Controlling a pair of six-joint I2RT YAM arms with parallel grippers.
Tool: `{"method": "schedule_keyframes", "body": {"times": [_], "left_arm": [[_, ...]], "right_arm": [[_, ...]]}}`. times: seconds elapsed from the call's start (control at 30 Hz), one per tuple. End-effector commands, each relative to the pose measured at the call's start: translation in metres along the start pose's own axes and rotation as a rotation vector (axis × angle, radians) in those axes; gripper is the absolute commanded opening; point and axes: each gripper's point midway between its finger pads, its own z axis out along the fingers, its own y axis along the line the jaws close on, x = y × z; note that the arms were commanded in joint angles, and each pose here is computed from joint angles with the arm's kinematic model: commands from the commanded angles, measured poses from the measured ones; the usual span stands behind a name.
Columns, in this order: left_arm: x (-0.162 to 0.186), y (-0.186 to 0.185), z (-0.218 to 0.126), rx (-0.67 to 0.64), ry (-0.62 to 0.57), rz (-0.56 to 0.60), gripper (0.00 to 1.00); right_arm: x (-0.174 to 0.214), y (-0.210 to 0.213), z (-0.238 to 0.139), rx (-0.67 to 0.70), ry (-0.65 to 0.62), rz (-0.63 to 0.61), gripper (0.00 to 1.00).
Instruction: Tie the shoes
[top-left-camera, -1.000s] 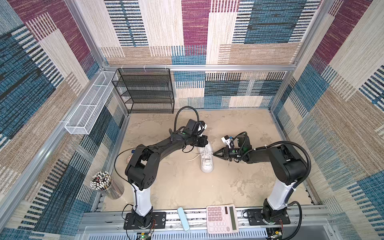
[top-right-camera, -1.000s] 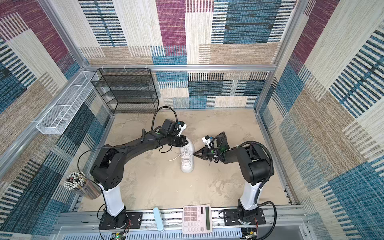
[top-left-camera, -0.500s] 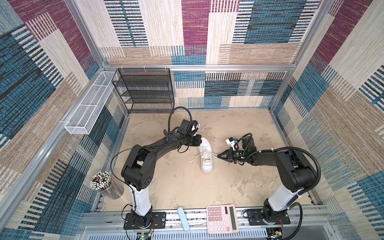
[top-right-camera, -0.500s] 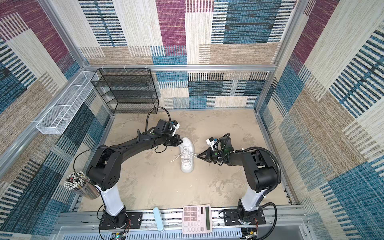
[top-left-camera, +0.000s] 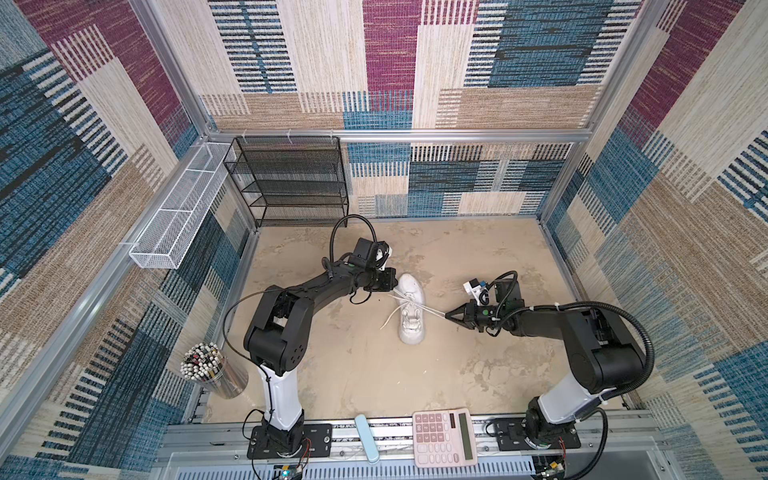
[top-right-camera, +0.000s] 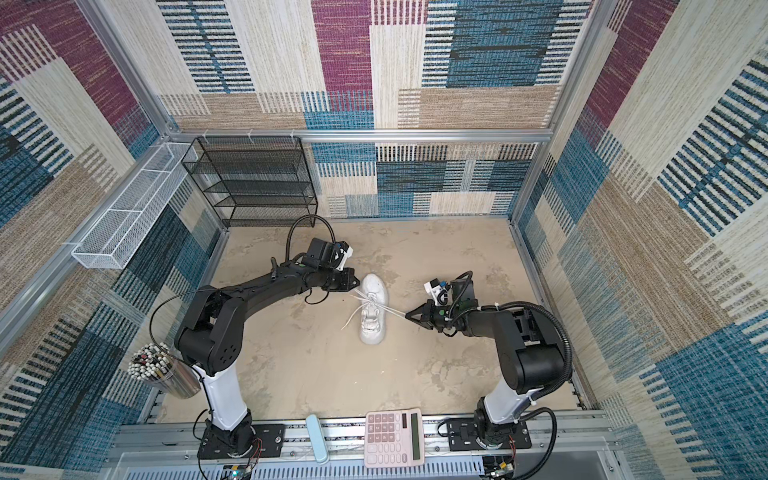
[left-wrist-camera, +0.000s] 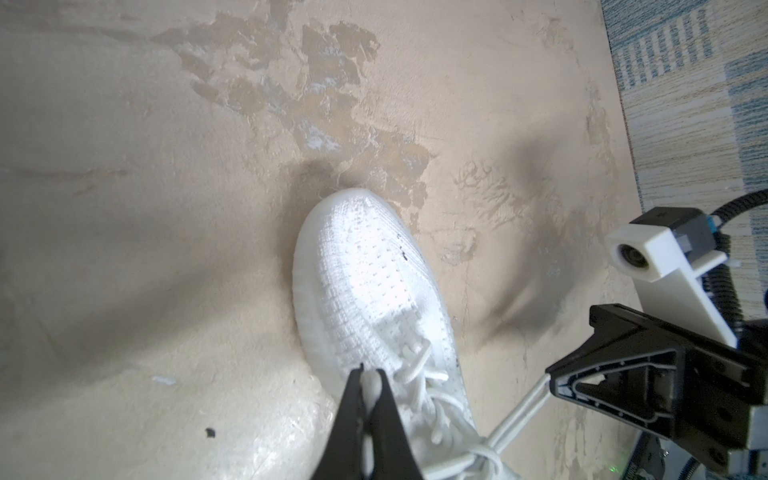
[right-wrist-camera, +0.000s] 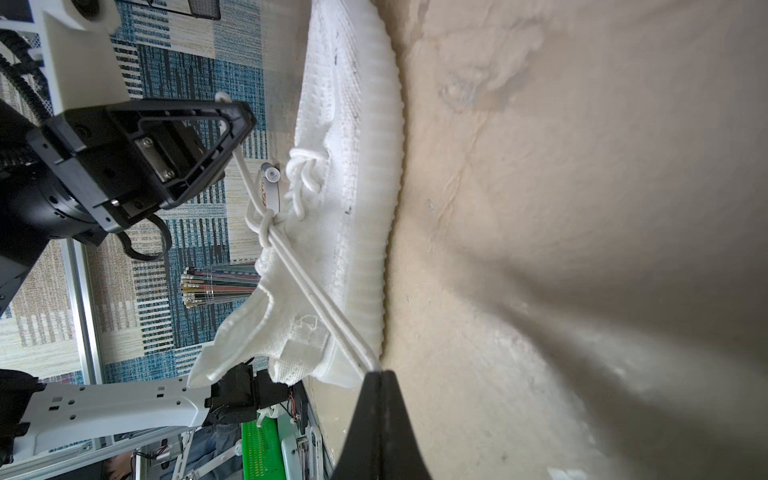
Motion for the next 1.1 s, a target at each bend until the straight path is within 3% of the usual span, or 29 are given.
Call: {"method": "schedule_keyframes", "body": {"times": [0.0, 0.27, 0.43, 0.6, 0.83, 1.07], "left_arm": [[-0.015, 0.013, -0.003, -0.059, -0.045, 0.024, 0.00], [-0.019, 0.024, -0.008, -0.036, -0.047, -0.016, 0.00], [-0.013, 0.005, 0.000, -0.009, -0.025, 0.014, 0.00], [-0.015, 0.028, -0.011, -0.057, -0.067, -0.043, 0.00], [-0.016, 0.011, -0.003, -0.043, -0.036, -0.003, 0.00], [-0.016, 0.023, -0.012, -0.091, -0.055, -0.019, 0.00]], "right_arm": [[0.004, -0.009, -0.002, 0.033, -0.001, 0.018, 0.00], [0.008, -0.015, -0.004, 0.042, -0.010, 0.029, 0.00], [0.003, -0.013, -0.003, 0.034, -0.014, 0.030, 0.00], [0.003, -0.022, -0.011, 0.067, -0.035, 0.042, 0.00], [-0.009, -0.009, -0.007, 0.028, -0.044, 0.025, 0.00], [-0.010, -0.016, -0.012, 0.050, -0.056, 0.033, 0.00]]}}
